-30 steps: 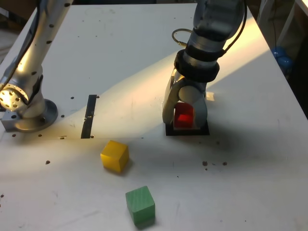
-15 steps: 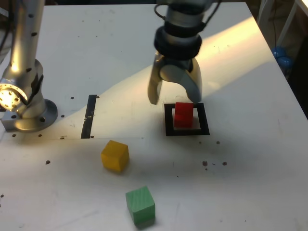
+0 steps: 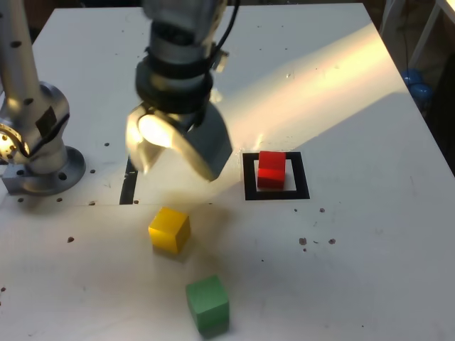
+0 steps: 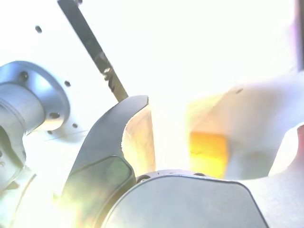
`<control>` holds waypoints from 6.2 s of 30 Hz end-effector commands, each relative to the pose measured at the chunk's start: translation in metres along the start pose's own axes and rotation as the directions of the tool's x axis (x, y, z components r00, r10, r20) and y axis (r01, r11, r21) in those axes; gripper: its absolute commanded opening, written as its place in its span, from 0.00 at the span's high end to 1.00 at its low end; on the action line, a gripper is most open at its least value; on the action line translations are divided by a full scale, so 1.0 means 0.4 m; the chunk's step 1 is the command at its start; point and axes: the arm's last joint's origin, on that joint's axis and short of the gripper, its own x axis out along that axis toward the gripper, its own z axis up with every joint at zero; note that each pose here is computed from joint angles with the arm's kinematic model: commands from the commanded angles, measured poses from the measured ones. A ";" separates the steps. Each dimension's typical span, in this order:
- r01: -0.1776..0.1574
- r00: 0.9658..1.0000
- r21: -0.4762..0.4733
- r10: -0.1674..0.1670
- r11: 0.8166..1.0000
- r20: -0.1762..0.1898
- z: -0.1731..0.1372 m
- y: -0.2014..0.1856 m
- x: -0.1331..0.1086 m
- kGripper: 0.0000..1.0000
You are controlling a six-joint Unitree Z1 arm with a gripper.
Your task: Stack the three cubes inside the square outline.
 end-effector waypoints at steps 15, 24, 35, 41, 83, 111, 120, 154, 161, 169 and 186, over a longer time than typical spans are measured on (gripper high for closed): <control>0.063 0.998 0.083 -0.062 0.995 -0.013 0.046 -0.083 0.070 0.04; 0.083 0.997 0.103 -0.081 0.991 -0.019 0.068 -0.114 0.094 0.11; 0.089 0.996 0.098 -0.087 0.991 -0.023 0.087 -0.128 0.112 0.58; 0.086 0.996 0.099 -0.084 0.991 -0.022 0.089 -0.129 0.114 0.67; 0.061 0.997 -0.205 -0.050 0.977 0.060 0.192 0.159 -0.143 0.67; 0.117 0.993 -0.234 -0.113 0.965 0.029 0.292 0.279 -0.063 0.65; 0.121 0.993 -0.227 -0.121 0.966 0.015 0.278 0.273 -0.055 0.00; -0.146 0.981 0.369 0.087 0.918 0.171 0.215 -0.188 -0.124 0.03; -0.127 0.986 0.420 0.068 0.899 0.153 0.199 -0.249 -0.054 0.03; -0.128 0.987 0.460 0.067 0.879 0.147 0.188 -0.321 -0.035 0.03; -0.105 0.993 0.491 0.067 0.865 0.095 0.223 -0.390 0.042 0.13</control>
